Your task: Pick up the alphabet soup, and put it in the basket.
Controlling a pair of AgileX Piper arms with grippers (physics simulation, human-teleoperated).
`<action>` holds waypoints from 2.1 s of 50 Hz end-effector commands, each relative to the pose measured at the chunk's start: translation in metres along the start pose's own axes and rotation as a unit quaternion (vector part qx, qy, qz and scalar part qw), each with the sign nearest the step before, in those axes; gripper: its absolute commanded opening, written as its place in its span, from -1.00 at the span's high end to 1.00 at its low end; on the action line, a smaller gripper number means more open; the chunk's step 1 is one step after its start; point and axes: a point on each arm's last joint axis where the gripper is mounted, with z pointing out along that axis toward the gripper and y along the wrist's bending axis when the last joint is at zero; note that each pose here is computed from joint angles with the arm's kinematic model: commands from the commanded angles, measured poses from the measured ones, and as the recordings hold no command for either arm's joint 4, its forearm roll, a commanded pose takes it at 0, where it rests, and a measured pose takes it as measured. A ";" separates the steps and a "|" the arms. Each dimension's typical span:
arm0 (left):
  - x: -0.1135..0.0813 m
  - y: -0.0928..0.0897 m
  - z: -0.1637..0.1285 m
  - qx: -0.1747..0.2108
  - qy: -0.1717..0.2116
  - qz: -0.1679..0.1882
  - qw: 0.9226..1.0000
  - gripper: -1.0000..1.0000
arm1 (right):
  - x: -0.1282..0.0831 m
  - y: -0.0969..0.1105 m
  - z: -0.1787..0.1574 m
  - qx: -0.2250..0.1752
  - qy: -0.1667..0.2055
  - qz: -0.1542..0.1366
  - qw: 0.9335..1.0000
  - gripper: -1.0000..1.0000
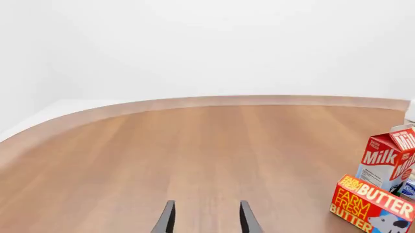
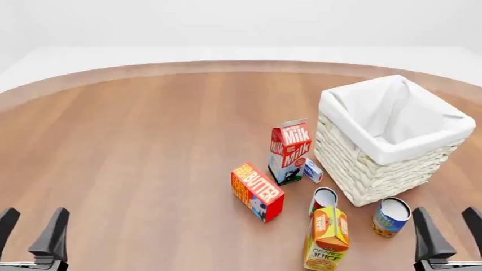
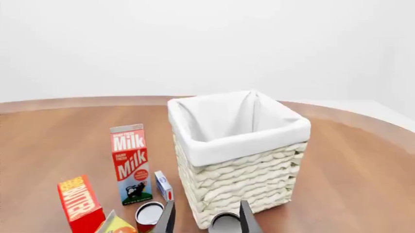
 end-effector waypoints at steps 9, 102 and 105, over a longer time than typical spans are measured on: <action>0.000 0.000 0.000 0.000 0.000 0.000 1.000 -1.00 | -0.013 0.001 0.002 -0.008 0.003 -0.007 1.000 -1.00; 0.000 0.000 0.000 0.000 0.000 0.000 1.000 -1.00 | 0.002 -0.006 0.031 0.033 0.153 -0.015 0.988 -1.00; 0.000 0.000 0.000 0.000 0.000 0.000 1.000 -1.00 | 0.005 -0.007 0.033 0.036 0.157 -0.013 0.987 -1.00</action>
